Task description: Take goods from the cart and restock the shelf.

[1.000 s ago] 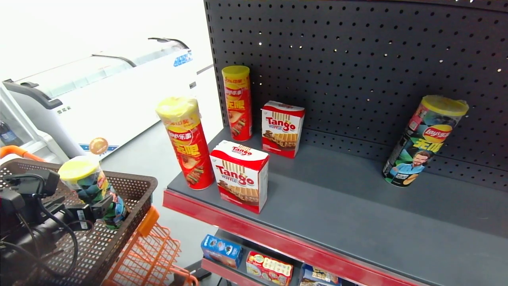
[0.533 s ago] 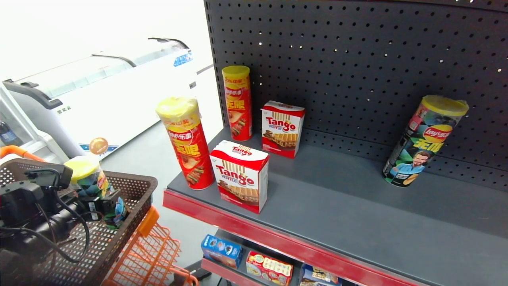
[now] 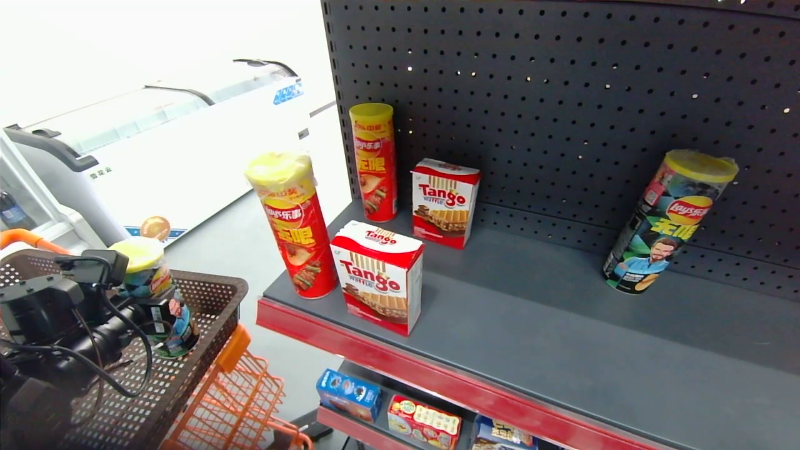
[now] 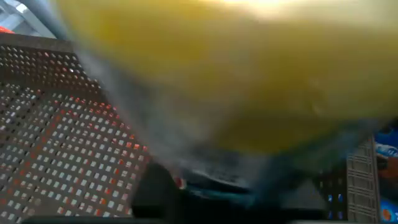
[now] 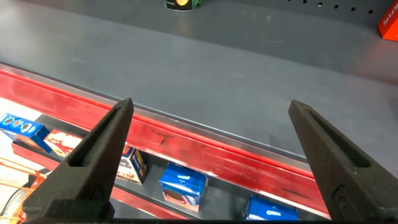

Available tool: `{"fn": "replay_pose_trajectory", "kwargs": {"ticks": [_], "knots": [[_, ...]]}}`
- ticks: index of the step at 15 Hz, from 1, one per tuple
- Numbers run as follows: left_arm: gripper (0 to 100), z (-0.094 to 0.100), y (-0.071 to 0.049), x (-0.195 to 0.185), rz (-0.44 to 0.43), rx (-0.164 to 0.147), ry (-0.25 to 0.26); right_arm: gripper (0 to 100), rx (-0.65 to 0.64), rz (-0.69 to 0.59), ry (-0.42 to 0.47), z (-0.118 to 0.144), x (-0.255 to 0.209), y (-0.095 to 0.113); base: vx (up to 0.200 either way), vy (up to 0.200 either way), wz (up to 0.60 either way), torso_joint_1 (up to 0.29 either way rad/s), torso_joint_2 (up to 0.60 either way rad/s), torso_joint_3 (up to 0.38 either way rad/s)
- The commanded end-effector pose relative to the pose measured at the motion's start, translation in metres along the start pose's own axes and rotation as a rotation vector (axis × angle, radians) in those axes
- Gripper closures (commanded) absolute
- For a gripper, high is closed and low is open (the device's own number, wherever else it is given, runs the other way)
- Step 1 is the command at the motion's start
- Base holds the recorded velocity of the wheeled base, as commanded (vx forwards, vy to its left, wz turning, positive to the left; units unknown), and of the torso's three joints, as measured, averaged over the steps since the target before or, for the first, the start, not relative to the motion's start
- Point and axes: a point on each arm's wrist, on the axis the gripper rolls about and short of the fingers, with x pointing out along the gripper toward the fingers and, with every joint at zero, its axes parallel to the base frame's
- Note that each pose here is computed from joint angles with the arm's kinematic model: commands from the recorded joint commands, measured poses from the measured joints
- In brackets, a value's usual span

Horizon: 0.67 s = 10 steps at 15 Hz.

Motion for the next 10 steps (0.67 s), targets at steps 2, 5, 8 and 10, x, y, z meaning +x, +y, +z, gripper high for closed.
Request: {"fn": "replay_pose_trajectory", "kwargs": {"ticks": [2, 5, 8, 10], "knots": [[100, 0.002, -0.001, 0.0, -0.002, 0.014, -0.003, 0, 0.0, -0.001, 0.002, 0.0, 0.0, 0.0, 0.0, 0.0, 0.0, 0.0, 0.0, 0.0], [100, 0.015, -0.002, -0.006, -0.029, 0.012, -0.042, 0, 0.0, 0.001, 0.002, 0.0, 0.0, 0.0, 0.0, 0.0, 0.0, 0.0, 0.0, 0.0], [100, 0.035, -0.007, -0.027, -0.077, 0.017, -0.051, 0, 0.0, 0.001, 0.002, 0.0, 0.0, 0.0, 0.0, 0.0, 0.0, 0.0, 0.0, 0.0], [100, 0.059, -0.006, -0.04, -0.103, 0.029, -0.141, 0, 0.0, 0.001, 0.002, 0.0, 0.0, 0.0, 0.0, 0.0, 0.0, 0.0, 0.0, 0.0]]}}
